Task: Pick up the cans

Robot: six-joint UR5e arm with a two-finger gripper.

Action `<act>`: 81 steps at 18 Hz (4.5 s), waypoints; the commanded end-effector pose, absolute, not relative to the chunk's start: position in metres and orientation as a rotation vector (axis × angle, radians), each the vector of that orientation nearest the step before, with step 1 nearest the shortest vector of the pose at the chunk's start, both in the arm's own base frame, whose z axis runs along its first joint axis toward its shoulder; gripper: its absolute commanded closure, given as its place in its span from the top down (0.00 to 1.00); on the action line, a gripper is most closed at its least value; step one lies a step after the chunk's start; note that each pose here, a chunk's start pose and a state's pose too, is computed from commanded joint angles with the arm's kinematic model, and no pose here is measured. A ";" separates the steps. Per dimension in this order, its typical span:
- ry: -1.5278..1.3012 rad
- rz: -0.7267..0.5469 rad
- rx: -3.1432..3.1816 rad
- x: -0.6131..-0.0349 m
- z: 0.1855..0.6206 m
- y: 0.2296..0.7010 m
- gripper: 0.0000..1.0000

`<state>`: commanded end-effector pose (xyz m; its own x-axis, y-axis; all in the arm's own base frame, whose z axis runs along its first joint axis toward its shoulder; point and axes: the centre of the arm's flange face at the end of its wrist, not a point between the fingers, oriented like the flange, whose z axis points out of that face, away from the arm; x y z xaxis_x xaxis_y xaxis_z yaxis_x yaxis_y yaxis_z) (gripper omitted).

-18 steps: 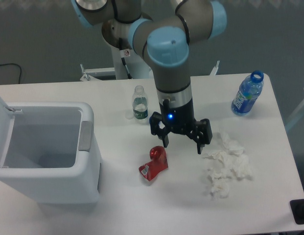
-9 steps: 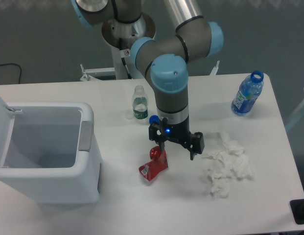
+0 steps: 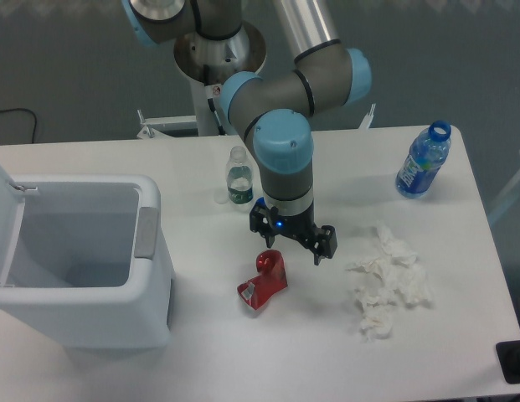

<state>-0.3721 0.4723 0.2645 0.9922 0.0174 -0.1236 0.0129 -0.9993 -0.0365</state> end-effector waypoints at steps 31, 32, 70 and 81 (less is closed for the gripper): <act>0.577 0.213 -3.088 -0.336 0.227 0.568 1.00; 0.578 0.212 -3.089 -0.336 0.226 0.568 1.00; 0.570 0.156 -3.123 -0.330 0.197 0.572 0.75; 0.572 0.177 -3.111 -0.334 0.206 0.574 0.65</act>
<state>-0.3339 0.5743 0.2057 0.9287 -0.3558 -0.1045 -0.3528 -0.9345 0.0465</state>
